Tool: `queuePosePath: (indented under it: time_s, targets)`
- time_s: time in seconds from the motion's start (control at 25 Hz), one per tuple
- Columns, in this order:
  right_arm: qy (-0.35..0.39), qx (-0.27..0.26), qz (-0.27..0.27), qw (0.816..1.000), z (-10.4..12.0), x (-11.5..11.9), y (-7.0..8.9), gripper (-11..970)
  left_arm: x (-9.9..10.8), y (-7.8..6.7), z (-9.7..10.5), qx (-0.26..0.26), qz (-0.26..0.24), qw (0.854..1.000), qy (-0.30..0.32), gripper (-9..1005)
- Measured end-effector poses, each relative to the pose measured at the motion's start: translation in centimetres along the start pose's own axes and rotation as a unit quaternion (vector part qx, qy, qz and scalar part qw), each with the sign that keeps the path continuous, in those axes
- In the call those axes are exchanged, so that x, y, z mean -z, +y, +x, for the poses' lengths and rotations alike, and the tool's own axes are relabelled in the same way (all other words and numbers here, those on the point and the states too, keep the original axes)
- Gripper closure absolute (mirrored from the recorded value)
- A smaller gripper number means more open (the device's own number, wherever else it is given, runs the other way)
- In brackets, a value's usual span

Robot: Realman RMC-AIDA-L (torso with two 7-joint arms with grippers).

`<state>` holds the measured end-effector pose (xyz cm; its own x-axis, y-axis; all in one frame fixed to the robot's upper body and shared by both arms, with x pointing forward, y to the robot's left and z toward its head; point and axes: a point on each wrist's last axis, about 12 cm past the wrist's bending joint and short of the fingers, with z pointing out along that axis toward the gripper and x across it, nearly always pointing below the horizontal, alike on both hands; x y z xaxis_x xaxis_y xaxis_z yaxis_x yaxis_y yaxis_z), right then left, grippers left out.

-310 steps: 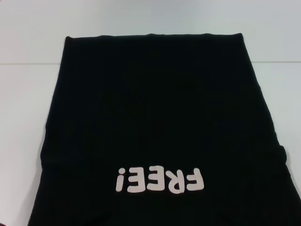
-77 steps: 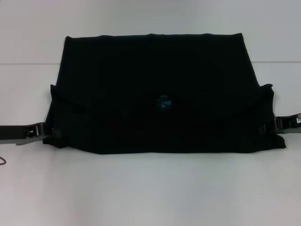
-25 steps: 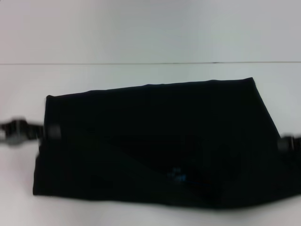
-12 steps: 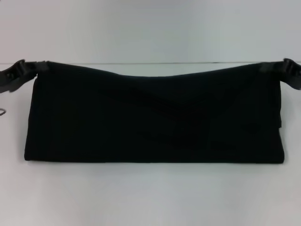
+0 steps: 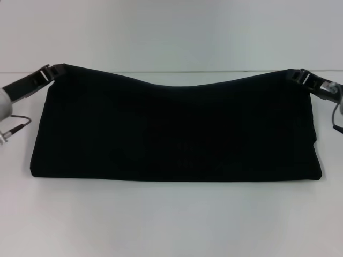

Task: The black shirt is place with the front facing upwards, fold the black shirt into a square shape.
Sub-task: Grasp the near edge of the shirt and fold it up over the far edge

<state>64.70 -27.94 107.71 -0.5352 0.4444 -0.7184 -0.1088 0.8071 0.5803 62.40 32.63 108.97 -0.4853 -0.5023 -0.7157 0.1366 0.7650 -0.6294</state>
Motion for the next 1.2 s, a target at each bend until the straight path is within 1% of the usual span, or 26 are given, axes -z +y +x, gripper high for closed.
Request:
queuePosePath:
  time_s: [0.24,0.48,0.6,0.68,0.8,0.88,1.0,1.2]
  targets:
    - [-0.015,0.018,0.022,0.999,0.6,-0.8,0.4,862,-1.2,-0.3,1.2,-0.017,-0.031,0.999,-0.011,958]
    - [-0.025,0.031,0.039,0.998,1.0,-1.2,0.4,858,-1.9,-0.4,2.0,-0.021,-0.050,0.998,-0.012,957]
    - [-0.024,0.045,0.042,0.998,1.2,-1.3,0.4,856,-2.2,-0.5,2.5,-0.012,-0.063,0.998,-0.015,957]
    - [-0.022,0.054,0.041,0.997,1.4,-1.3,0.5,855,-2.4,-0.5,2.9,0.003,-0.076,0.997,-0.027,957]
    - [-0.025,0.061,0.042,0.997,1.6,-1.4,0.5,853,-2.4,-0.6,3.3,0.007,-0.079,0.996,-0.049,956]
    - [-0.031,0.062,0.041,0.997,1.8,-1.4,0.6,852,-2.3,-0.6,3.6,0.007,-0.078,0.995,-0.058,924]
    - [-0.041,0.058,0.041,0.997,2.0,-1.3,0.5,732,-2.4,-0.6,4.0,0.013,-0.077,0.995,-0.062,876]
    - [-0.056,0.034,0.041,0.997,2.0,-1.1,0.2,531,-2.2,-0.4,4.2,0.017,-0.078,0.995,-0.063,717]
